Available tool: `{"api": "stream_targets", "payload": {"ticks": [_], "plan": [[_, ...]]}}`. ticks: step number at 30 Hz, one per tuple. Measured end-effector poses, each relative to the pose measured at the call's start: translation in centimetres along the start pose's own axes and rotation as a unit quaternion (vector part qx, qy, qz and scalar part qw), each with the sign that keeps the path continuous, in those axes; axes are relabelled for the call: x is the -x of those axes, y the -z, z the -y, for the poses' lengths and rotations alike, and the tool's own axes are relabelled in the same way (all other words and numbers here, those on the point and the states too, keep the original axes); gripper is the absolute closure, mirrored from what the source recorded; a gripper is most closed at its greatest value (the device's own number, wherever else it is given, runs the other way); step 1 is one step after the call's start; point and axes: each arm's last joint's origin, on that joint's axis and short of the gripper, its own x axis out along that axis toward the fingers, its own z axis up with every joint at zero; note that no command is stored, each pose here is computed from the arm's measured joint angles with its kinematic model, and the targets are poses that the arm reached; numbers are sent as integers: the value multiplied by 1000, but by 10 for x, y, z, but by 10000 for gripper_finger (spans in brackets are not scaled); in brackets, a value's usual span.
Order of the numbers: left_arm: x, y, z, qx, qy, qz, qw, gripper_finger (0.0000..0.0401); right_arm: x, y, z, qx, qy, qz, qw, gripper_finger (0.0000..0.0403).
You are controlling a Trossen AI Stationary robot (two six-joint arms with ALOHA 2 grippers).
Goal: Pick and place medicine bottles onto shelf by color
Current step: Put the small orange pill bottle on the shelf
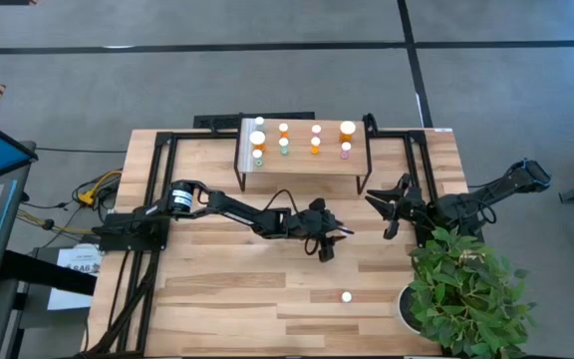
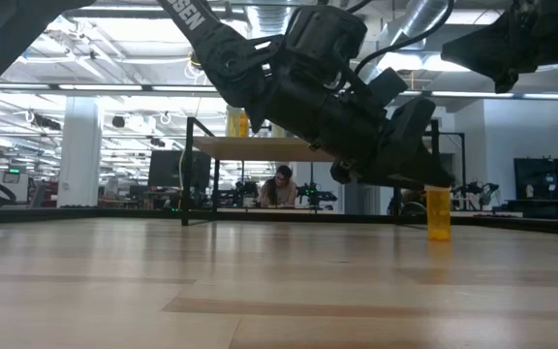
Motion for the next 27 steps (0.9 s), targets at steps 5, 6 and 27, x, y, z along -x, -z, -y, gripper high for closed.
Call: {"api": "stream_targets", "payload": {"ticks": [5,6,27], "plan": [[0,0,0,0,0,0,1000,260,0,0,0,0,0,0,1000,301],[0,0,0,0,0,0,1000,266,0,0,0,0,0,0,1000,301],[47,-58,2,-7,7,6,1000,308,0,0,-1,-1,-10,0,1000,301]]}}
